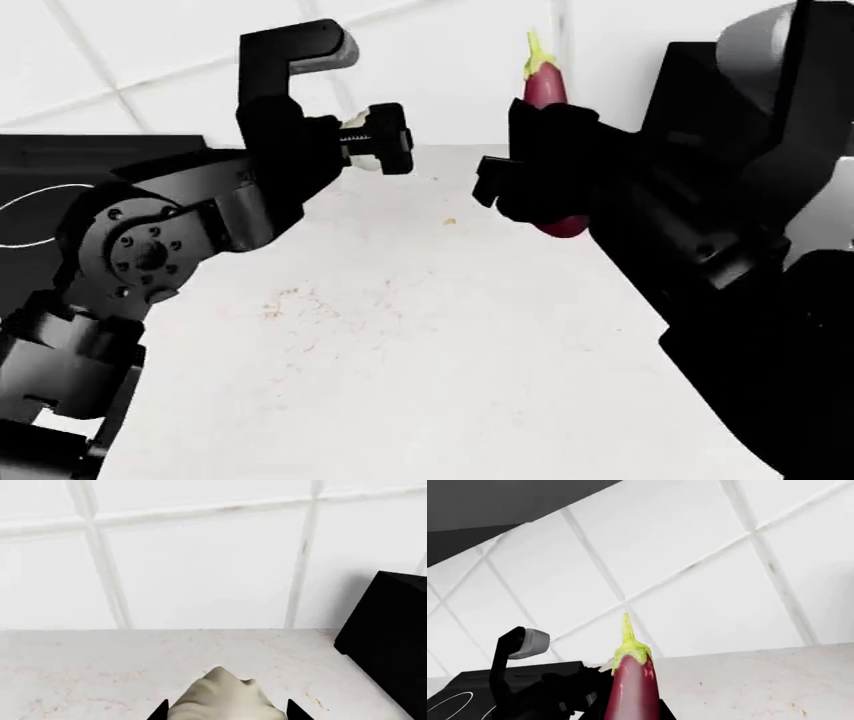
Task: Place both pans onto different burners. Then place the eggplant and the dumpling on different pans.
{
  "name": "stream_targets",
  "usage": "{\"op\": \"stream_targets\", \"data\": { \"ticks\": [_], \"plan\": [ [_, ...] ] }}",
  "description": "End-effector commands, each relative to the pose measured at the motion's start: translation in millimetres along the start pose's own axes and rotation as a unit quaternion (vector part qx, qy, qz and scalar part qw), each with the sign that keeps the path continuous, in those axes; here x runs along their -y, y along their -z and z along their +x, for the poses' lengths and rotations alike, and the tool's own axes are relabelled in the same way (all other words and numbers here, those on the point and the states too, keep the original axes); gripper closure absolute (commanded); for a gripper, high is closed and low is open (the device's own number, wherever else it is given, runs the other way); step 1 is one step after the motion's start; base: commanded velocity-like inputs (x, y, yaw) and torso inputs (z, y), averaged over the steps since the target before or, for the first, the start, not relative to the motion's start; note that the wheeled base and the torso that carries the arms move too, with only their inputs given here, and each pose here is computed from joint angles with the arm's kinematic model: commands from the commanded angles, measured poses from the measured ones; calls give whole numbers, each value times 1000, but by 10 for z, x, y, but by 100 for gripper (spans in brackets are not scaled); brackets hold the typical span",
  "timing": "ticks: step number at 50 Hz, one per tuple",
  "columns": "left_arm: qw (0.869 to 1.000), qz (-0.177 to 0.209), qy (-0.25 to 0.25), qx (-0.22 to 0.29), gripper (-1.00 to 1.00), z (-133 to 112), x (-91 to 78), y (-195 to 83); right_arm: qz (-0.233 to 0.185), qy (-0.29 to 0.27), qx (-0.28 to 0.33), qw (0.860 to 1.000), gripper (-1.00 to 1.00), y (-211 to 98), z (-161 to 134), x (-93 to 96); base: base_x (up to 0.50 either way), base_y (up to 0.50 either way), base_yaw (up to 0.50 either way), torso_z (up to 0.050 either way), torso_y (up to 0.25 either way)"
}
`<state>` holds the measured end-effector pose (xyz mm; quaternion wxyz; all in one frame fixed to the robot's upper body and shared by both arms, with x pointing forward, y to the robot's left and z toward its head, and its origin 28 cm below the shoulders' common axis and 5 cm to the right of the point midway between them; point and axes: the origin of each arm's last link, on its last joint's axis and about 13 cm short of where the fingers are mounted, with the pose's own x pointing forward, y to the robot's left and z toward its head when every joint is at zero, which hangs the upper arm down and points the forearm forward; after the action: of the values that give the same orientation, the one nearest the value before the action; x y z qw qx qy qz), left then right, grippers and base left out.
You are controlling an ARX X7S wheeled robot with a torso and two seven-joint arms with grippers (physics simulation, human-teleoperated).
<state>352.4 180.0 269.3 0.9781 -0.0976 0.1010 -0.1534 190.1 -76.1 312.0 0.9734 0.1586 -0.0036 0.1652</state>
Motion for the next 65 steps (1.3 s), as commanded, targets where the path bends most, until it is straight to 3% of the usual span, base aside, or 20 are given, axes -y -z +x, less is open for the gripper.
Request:
{"op": "stream_targets", "data": {
  "ticks": [1, 7, 14, 28, 41, 57, 65],
  "plan": [
    [999, -3, 17, 47, 100, -491, 98, -219, -16, -5, 3, 1000, 100, -235, -471, -404, -500, 270, 0, 0, 0],
    [998, -5, 17, 56, 100, -539, 91, -255, -16, -5, 4, 1000, 100, -322, -689, -566, -495, 267, 0, 0, 0],
    [998, -12, 12, 61, 100, -568, 42, -257, -18, -4, 5, 1000, 100, -392, -719, -647, -462, 235, 0, 0, 0],
    [996, -24, 8, 90, 100, -879, -20, -315, -30, 3, 22, 999, 100, -469, -697, -759, 0, 0, 0, 0, 0],
    [993, -42, -32, 104, 100, -1221, -218, -136, -33, 27, 8, 999, 100, -269, -726, -898, 0, 0, 0, 0, 0],
    [988, -58, -59, 129, 100, -1412, -335, -140, -39, 45, -19, 998, 100, -250, -706, -913, 0, 0, 0, 0, 0],
    [987, -63, -67, 131, 100, -1430, -369, -121, -43, 32, -15, 998, 100, -282, -696, -992, 0, 468, 0, 0, 0]
  ]
}}
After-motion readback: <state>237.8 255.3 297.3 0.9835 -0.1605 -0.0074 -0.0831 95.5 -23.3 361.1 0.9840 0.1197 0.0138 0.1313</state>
